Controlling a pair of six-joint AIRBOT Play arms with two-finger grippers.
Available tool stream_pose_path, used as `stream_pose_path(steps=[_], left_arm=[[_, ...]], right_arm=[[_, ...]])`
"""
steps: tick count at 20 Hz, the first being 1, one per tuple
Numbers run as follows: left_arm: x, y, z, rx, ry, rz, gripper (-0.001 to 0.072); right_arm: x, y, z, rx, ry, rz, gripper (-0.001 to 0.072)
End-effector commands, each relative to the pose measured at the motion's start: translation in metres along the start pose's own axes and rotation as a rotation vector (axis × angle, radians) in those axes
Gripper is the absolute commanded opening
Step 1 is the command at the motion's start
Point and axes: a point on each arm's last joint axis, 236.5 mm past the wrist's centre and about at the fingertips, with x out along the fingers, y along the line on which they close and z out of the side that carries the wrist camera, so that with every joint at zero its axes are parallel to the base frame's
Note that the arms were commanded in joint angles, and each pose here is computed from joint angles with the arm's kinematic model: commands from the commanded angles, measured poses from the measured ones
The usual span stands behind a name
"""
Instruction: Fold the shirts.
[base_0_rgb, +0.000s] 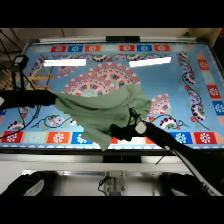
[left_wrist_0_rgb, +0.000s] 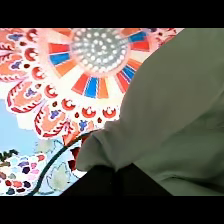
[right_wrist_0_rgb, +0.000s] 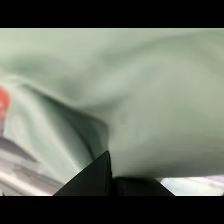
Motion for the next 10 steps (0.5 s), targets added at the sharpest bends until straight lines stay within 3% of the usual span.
stream_pose_path(steps=[1, 4, 8, 10], left_arm=[[-0.026, 0.031, 0.025, 0.089, -0.062, 0.149, 0.0033], [-0.106, 0.05, 0.082, 0.015, -0.228, 0.237, 0.0033], [-0.266, 0.045, 0.144, -0.18, -0.619, 0.276, 0.0033], [-0.322, 0.013, 0.149, -0.195, -0.766, 0.195, 0.0033]], right_arm=[[-0.062, 0.018, 0.003, -0.275, 0.031, -0.029, 0.0064], [-0.206, 0.051, 0.041, -0.555, -0.194, -0.093, 0.0064], [-0.469, 0.149, 0.035, -0.759, -0.97, -0.009, 0.0064], [-0.545, 0.17, 0.002, -0.799, -1.226, 0.034, 0.0064]])
